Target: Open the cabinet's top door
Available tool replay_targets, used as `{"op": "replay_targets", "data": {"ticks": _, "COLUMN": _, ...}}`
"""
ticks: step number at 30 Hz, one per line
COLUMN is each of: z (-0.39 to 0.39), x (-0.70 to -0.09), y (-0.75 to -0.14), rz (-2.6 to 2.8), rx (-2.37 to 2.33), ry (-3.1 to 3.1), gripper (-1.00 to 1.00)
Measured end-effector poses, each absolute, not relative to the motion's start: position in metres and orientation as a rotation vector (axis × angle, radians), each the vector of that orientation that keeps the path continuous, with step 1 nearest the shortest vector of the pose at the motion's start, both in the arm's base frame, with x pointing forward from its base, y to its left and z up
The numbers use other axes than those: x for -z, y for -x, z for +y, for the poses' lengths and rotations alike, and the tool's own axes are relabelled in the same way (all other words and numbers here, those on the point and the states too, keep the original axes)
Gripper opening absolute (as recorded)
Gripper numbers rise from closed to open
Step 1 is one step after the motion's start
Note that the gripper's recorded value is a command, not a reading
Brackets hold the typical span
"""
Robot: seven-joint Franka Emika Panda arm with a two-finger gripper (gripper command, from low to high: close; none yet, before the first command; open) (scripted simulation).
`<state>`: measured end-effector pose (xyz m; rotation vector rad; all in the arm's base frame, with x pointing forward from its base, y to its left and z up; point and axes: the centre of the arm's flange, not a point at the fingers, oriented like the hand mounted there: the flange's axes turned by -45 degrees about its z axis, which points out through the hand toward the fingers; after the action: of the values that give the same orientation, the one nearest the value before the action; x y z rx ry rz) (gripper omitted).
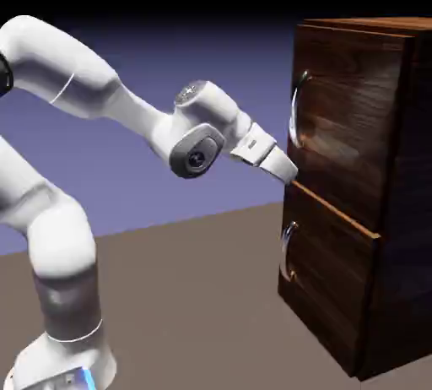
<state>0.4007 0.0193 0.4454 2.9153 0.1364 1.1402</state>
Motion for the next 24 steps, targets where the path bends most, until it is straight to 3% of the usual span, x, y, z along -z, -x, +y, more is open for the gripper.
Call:
{"op": "replay_targets", "data": {"ticks": 4, "z": 0.031, "x": -0.395, "y": -0.419, "rz": -0.017, "rx": -0.921, "ry": -3.082, "gripper": 0.00}}
{"op": "replay_targets", "data": {"ticks": 11, "z": 0.006, "x": -0.277, "y": -0.414, "rz": -0.874, "rx": -0.363, "ry": -3.200, "gripper": 0.00}}
{"op": "replay_targets", "data": {"ticks": 18, "z": -0.027, "x": -0.181, "y": -0.378, "rz": -1.654, "rx": 0.093, "ry": -2.799, "gripper": 0.00}}
{"op": "replay_targets", "data": {"ticks": 24, "z": -0.068, "x": -0.135, "y": -0.340, "rz": -2.146, "rx": 0.206, "ry": -2.234, "gripper": 0.00}}
